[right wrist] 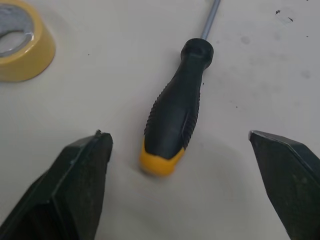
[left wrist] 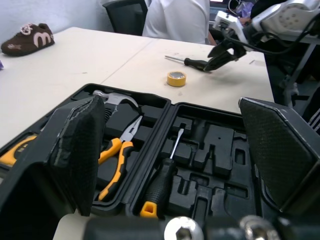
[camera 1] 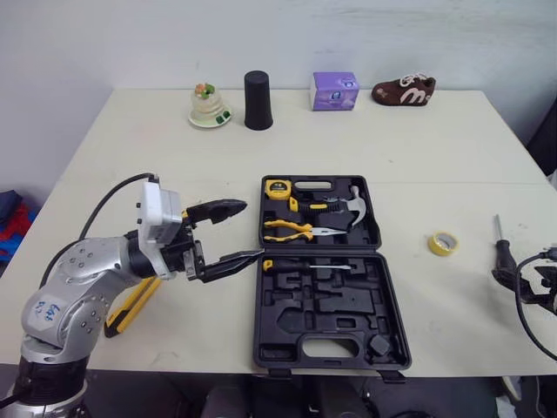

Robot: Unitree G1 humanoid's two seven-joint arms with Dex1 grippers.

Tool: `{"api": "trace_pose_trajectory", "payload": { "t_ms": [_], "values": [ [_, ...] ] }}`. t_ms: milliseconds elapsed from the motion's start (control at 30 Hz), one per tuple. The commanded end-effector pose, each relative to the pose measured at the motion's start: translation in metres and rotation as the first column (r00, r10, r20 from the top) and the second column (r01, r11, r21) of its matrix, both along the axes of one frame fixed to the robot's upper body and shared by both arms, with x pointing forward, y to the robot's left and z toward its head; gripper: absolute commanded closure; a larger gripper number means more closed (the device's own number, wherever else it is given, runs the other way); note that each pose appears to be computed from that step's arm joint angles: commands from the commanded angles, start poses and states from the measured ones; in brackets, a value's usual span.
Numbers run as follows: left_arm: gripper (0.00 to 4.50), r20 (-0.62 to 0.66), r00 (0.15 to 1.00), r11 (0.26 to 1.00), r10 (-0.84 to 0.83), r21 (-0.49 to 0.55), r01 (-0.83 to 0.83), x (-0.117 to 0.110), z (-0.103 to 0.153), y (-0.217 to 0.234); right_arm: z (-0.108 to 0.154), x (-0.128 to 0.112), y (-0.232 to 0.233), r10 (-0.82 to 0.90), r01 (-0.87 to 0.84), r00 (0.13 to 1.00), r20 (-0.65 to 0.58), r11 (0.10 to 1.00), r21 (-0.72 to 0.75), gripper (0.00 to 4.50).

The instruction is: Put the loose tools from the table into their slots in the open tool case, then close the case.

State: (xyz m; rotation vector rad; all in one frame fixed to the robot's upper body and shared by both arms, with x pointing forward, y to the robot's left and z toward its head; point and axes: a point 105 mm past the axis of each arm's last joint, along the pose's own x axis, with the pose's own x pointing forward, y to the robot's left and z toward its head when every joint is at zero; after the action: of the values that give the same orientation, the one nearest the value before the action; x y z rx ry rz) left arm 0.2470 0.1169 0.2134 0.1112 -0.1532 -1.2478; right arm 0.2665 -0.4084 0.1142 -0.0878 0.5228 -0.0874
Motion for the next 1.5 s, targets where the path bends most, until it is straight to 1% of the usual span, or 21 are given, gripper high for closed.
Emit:
{"api": "trace_pose_trajectory", "payload": {
  "t_ms": [33,167,200,233,300,400,433,467,533,600,667,733,833,933,1000,1033,1067,1133,1300,1400,1500],
  "values": [
    [0.06,0.040,0.998,0.999,-0.041,0.017,0.041,-0.008,0.004,-0.009,0.001,0.006,-0.007,-0.045,0.045,0.999,-0.009,0.999,-0.014,0.00],
    [0.06,0.045,0.998,0.999,-0.046,0.022,0.045,-0.009,0.004,-0.010,-0.006,0.013,-0.007,-0.077,0.078,0.996,-0.038,0.996,0.038,0.00],
    [0.00,0.046,0.998,0.999,-0.047,0.026,0.046,-0.009,0.004,-0.010,-0.008,0.013,-0.007,-0.090,0.093,0.994,-0.058,0.994,0.053,0.53],
    [0.00,0.047,0.998,0.998,-0.049,0.031,0.048,-0.009,0.004,-0.009,-0.010,0.011,-0.007,-0.102,0.107,0.991,-0.080,0.992,0.061,0.80],
    [0.00,0.051,0.997,0.998,-0.049,0.038,0.047,-0.009,0.005,-0.008,-0.011,0.007,-0.004,-0.110,0.120,0.987,-0.117,0.989,0.084,1.81],
    [0.00,0.057,0.997,0.998,-0.048,0.045,0.046,-0.009,0.005,-0.007,-0.003,0.003,-0.002,-0.144,0.157,0.984,-0.106,0.979,0.127,3.30],
    [0.00,0.057,0.997,0.998,-0.049,0.046,0.046,-0.008,0.005,-0.007,-0.002,0.003,-0.003,-0.148,0.160,0.984,-0.102,0.980,0.121,3.45],
    [0.00,0.058,0.997,0.998,-0.049,0.047,0.047,-0.008,0.004,-0.006,0.001,0.003,-0.002,-0.146,0.156,0.985,-0.093,0.981,0.112,3.45],
    [0.00,0.055,0.996,0.996,-0.067,0.059,0.064,-0.009,0.001,-0.007,0.024,0.010,-0.001,-0.100,0.100,0.995,0.012,0.994,0.045,3.45],
    [0.00,0.051,0.995,0.994,-0.088,0.061,0.085,-0.010,0.000,-0.007,0.052,0.014,0.002,-0.019,0.027,0.995,0.098,0.996,-0.086,3.45],
    [0.00,0.043,0.992,0.990,-0.121,0.079,0.117,-0.014,-0.002,-0.006,0.076,0.015,0.012,0.139,-0.108,0.985,0.103,0.960,-0.259,3.45],
    [0.00,0.045,0.987,0.982,-0.152,0.121,0.145,-0.017,-0.007,-0.002,0.100,0.015,0.038,0.351,-0.302,0.934,0.070,0.877,-0.374,3.45],
    [0.00,0.046,0.979,0.969,-0.199,0.158,0.190,-0.018,-0.011,0.002,0.114,0.014,0.090,0.652,-0.586,0.757,-0.029,0.660,-0.470,3.45],
    [0.00,0.103,0.970,0.959,-0.221,0.204,0.197,-0.014,-0.012,0.003,0.113,0.009,0.150,0.837,-0.786,0.538,-0.101,0.454,-0.419,3.45],
    [0.00,0.150,0.957,0.947,-0.249,0.244,0.208,-0.012,-0.017,0.004,0.101,0.000,0.197,0.928,-0.902,0.347,-0.133,0.291,-0.320,3.45],
    [0.00,0.155,0.953,0.942,-0.260,0.259,0.214,-0.012,-0.020,0.005,0.097,-0.004,0.210,0.948,-0.929,0.285,-0.142,0.236,-0.285,3.45],
    [0.00,0.149,0.952,0.936,-0.268,0.273,0.221,-0.011,-0.025,0.005,0.088,-0.008,0.228,0.964,-0.954,0.190,-0.188,0.136,-0.266,3.45],
    [0.00,0.140,0.951,0.930,-0.275,0.289,0.226,-0.010,-0.030,0.005,0.077,-0.012,0.250,0.965,-0.968,0.082,-0.247,0.018,-0.250,3.45],
    [0.00,0.115,0.963,0.940,-0.242,0.275,0.203,-0.006,-0.035,0.008,0.060,-0.009,0.277,0.940,-0.963,-0.001,-0.341,-0.093,-0.254,3.45],
    [0.00,0.095,0.969,0.939,-0.229,0.283,0.195,-0.007,-0.040,0.009,0.050,-0.005,0.278,0.904,-0.958,0.003,-0.427,-0.120,-0.262,3.45],
    [0.00,0.079,0.974,0.943,-0.214,0.276,0.185,-0.008,-0.042,0.011,0.049,-0.003,0.274,0.892,-0.960,0.022,-0.452,-0.108,-0.260,3.45]
  ]
}}
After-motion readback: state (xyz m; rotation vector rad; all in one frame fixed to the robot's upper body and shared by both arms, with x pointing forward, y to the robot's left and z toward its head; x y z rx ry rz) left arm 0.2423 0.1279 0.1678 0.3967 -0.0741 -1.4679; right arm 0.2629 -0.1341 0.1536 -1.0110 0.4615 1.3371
